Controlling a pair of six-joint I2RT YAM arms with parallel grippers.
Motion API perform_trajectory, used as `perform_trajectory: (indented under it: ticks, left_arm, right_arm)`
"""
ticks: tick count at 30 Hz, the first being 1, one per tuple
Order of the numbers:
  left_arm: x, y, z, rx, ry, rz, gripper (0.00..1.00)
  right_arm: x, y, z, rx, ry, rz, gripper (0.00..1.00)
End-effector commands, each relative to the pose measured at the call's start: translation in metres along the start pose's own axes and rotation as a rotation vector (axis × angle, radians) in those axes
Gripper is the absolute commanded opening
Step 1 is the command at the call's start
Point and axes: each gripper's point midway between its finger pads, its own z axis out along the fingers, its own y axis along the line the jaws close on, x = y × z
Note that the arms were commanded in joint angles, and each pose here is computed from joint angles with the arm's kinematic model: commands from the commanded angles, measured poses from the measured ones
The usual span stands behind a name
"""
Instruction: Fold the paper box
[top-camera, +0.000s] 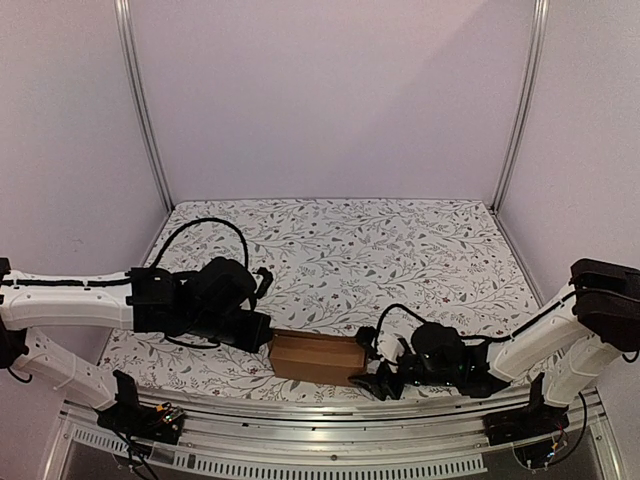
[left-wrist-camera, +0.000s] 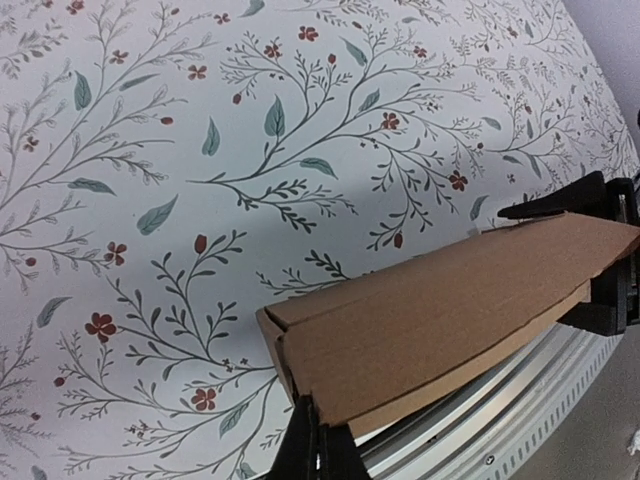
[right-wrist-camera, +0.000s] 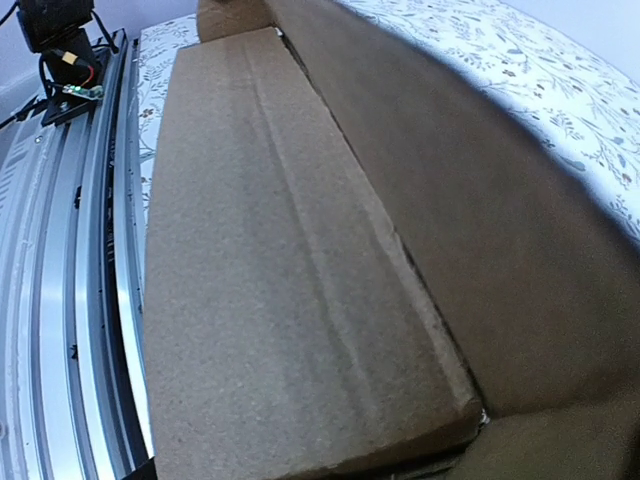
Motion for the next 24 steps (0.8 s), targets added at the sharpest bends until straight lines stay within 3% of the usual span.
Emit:
perform_trajectory:
  ticks: [1, 8, 9, 10, 21, 24]
  left_arm:
    - [0.059, 0.029, 0.011, -0.115, 0.207, 0.031, 0.00]
    - [0.055, 0.031, 0.010, -0.134, 0.189, 0.022, 0.00]
    - [0.054, 0.031, 0.010, -0.136, 0.187, 0.019, 0.00]
    - [0.054, 0.031, 0.010, -0.138, 0.184, 0.018, 0.00]
    - [0.045, 0.032, 0.010, -0.180, 0.170, 0.018, 0.00]
    - [0.043, 0.032, 0.010, -0.186, 0.164, 0.009, 0.00]
  right_arm:
    - [0.004, -0.021, 0.003, 0.114, 0.017, 0.040, 0.71]
    - [-0.005, -0.022, -0.004, 0.120, 0.004, 0.047, 0.83]
    - [-0.007, -0.020, -0.006, 0.111, 0.000, 0.045, 0.97]
    - [-0.008, -0.019, -0.007, 0.101, 0.002, 0.043, 0.99]
    - [-0.031, 0.006, -0.042, -0.041, -0.002, 0.067, 0.99]
    - [-0.044, -0.006, -0.061, 0.026, -0.013, 0.112, 0.99]
